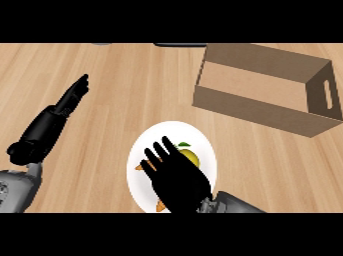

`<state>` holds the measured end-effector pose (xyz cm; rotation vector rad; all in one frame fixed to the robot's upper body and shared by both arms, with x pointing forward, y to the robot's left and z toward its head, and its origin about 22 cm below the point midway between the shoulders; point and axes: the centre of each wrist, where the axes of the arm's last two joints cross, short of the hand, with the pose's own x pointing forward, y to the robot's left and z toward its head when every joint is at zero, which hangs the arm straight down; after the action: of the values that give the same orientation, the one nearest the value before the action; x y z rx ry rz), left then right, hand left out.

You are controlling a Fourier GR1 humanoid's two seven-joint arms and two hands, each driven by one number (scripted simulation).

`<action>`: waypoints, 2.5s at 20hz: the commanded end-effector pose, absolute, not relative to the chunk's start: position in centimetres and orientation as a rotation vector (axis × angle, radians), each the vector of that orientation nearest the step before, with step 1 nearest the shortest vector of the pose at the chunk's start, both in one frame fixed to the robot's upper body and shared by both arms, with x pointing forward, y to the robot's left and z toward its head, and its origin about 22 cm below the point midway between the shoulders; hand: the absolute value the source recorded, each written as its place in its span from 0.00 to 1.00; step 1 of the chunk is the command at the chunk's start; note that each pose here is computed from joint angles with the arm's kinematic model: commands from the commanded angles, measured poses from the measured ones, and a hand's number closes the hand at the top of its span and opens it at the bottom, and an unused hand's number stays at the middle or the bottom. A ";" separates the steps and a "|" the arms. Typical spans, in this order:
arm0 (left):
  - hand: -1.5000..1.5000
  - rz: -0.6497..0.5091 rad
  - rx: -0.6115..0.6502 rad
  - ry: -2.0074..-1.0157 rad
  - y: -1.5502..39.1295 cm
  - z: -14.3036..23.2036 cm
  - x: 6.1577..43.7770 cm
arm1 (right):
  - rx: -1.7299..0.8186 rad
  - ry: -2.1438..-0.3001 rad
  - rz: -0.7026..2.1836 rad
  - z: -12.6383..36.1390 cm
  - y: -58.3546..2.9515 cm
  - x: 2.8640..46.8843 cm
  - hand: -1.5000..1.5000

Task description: Pick the lemon from the plate and place it in the cardboard box

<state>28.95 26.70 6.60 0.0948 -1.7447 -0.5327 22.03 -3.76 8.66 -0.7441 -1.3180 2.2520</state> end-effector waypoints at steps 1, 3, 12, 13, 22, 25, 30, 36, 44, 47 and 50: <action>0.50 -0.535 0.082 -1.759 26.7 5.5 28.6 | -0.778 -1.303 2.252 6.9 -4.8 24.3 0.00; 0.50 -0.537 0.080 -1.743 27.2 6.5 29.6 | -0.782 -1.301 2.242 6.4 -2.4 24.3 0.00; 0.50 -0.526 0.106 -1.757 27.7 7.0 30.0 | -0.696 -1.282 2.272 4.7 -4.9 24.3 0.00; 0.50 -0.534 0.109 -1.749 26.5 5.0 30.5 | -0.700 -1.303 2.252 5.3 -3.3 23.7 0.00; 0.50 -0.532 0.094 -1.756 25.7 7.1 28.8 | -0.813 -1.218 2.258 2.7 -5.7 27.1 0.00; 0.50 -0.526 0.105 -1.748 26.4 7.3 29.6 | -0.753 -1.216 2.244 1.3 -4.4 28.0 0.00; 0.50 -0.548 0.101 -1.729 27.9 7.4 29.0 | -0.688 -1.258 2.344 1.2 -5.5 28.0 1.00; 0.50 -0.528 0.091 -1.758 26.8 7.0 29.5 | -0.704 -1.470 2.355 0.6 -5.1 28.9 1.00; 0.50 -0.541 0.098 -1.738 27.2 6.3 28.5 | -0.398 -1.659 2.081 1.7 -4.6 27.2 1.00; 0.50 -0.534 0.093 -1.758 25.3 6.9 29.9 | -0.227 -1.688 1.946 0.2 -5.0 25.7 1.00; 0.50 -0.540 0.072 -1.755 26.6 8.0 28.2 | -0.287 -1.833 1.827 1.6 -4.5 26.1 1.00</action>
<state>28.73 26.60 6.68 0.0837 -1.7507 -0.5370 26.77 -4.73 1.70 -0.3340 -1.7133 1.9842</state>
